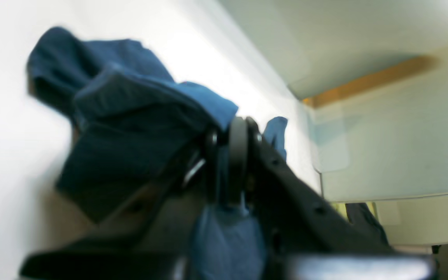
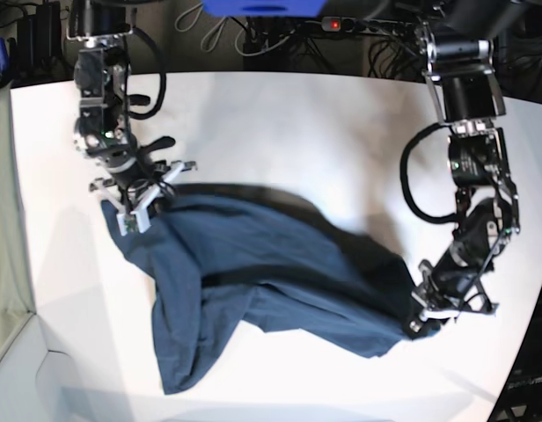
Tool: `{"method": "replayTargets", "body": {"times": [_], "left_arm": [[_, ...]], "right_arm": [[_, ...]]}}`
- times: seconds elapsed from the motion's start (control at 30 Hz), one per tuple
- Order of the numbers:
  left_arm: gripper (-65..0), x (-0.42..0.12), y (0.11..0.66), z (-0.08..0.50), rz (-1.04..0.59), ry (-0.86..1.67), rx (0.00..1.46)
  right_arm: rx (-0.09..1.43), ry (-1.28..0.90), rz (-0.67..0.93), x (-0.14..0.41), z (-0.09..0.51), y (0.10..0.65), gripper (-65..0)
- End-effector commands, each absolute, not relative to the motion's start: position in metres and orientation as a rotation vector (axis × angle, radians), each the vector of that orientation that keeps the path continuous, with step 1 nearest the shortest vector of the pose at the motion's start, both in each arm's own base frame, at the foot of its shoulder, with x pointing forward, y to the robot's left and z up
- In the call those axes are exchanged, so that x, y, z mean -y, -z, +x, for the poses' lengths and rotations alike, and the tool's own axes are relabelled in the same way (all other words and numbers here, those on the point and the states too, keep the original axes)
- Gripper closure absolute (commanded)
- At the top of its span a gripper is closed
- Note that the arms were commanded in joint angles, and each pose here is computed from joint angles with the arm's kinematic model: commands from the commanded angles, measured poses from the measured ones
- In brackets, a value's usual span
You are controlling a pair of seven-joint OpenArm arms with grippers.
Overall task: Layout the t-shirt on the table in an organized manner, then fold the t-shirt properly
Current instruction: 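Hold the shirt with both grippers and pull the ends apart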
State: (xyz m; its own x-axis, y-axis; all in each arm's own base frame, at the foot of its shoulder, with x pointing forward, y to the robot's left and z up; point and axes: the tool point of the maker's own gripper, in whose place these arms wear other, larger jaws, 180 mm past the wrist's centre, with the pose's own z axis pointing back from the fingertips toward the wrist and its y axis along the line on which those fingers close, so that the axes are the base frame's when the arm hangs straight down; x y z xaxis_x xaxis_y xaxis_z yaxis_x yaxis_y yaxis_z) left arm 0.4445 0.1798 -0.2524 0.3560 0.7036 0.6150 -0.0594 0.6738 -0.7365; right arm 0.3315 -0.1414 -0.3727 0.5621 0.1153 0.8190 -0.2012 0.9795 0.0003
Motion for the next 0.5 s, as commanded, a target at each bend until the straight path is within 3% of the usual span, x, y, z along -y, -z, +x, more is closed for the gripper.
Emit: {"method": "replayTargets", "body": {"times": [0.0,0.2,0.47], "left_arm": [[-0.2,-0.190,0.222,0.452,-0.709,-0.537,1.188],[-0.2,-0.194,0.214,0.461,-0.702,-0.539,1.206],[-0.2,-0.205,0.270,0.496,-0.703,-0.685,1.020]], "right_arm": [[1.060,-0.209,0.081,0.144,0.345,0.340,0.0],[1.220,-0.242,0.062,0.140,0.366,0.280,0.0],[1.141,-0.198,0.065,0.154,0.407,0.311,0.0]]}}
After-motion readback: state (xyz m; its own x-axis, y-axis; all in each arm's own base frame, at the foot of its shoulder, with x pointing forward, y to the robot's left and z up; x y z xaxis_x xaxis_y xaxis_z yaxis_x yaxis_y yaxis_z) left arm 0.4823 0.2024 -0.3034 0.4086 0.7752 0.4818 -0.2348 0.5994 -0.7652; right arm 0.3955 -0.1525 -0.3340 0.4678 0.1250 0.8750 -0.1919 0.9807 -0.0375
